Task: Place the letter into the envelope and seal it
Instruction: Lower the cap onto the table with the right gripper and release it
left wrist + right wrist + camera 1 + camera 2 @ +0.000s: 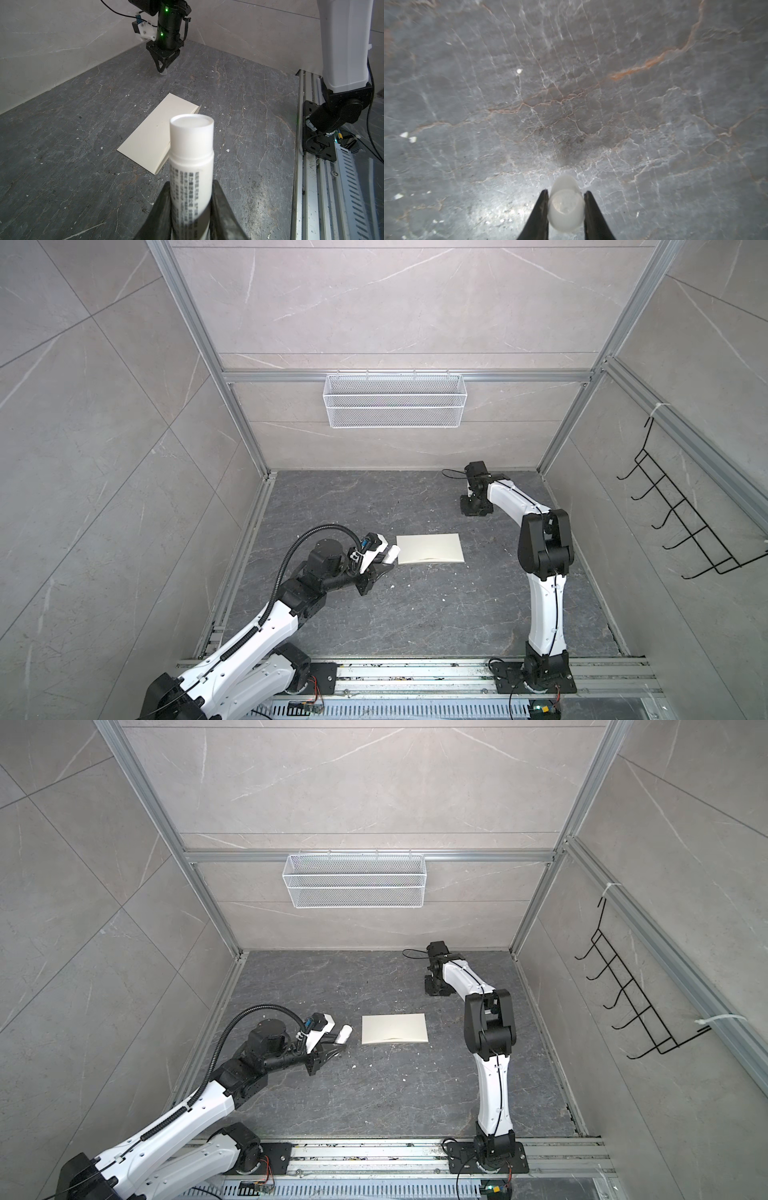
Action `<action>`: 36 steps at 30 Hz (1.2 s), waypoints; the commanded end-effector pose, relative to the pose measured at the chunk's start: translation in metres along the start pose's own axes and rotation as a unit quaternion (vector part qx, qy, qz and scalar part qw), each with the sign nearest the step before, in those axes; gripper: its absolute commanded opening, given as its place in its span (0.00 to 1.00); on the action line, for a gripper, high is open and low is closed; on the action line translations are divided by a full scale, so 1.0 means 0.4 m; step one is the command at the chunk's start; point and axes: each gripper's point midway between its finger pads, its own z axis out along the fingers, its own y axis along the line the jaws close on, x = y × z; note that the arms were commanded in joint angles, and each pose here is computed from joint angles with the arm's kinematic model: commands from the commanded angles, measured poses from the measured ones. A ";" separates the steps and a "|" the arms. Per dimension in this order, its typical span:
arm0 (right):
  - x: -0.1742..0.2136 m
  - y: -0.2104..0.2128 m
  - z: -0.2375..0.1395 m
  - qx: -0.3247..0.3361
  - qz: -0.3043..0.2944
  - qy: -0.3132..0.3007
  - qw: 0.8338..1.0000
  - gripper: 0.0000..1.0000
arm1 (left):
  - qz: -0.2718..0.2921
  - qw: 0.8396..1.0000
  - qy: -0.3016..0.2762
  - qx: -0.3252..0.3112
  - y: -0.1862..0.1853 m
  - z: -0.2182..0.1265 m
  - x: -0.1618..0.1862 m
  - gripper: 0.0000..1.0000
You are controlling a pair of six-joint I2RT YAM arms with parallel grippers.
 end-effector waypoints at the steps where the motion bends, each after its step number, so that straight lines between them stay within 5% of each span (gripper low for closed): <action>1: 0.027 -0.007 0.022 0.006 -0.002 0.032 0.999 0.10 | 0.009 1.000 -0.029 -0.001 -0.004 -0.011 -0.039 0.00; 14: 0.063 0.001 0.042 -0.004 0.005 0.052 0.999 0.20 | 0.009 1.000 -0.027 -0.001 -0.005 -0.009 -0.035 0.00; 26: 0.056 0.007 0.009 -0.016 0.008 0.044 0.999 0.50 | 0.008 1.000 -0.028 -0.001 -0.005 -0.011 -0.036 0.00; 31: 0.019 0.007 -0.085 -0.031 0.012 0.008 0.999 0.60 | 0.007 0.999 -0.033 -0.004 -0.003 -0.013 -0.043 0.00; 36: -0.017 0.050 -0.277 -0.118 0.023 -0.070 0.990 0.69 | -0.002 0.998 -0.055 -0.006 0.002 -0.009 -0.061 0.00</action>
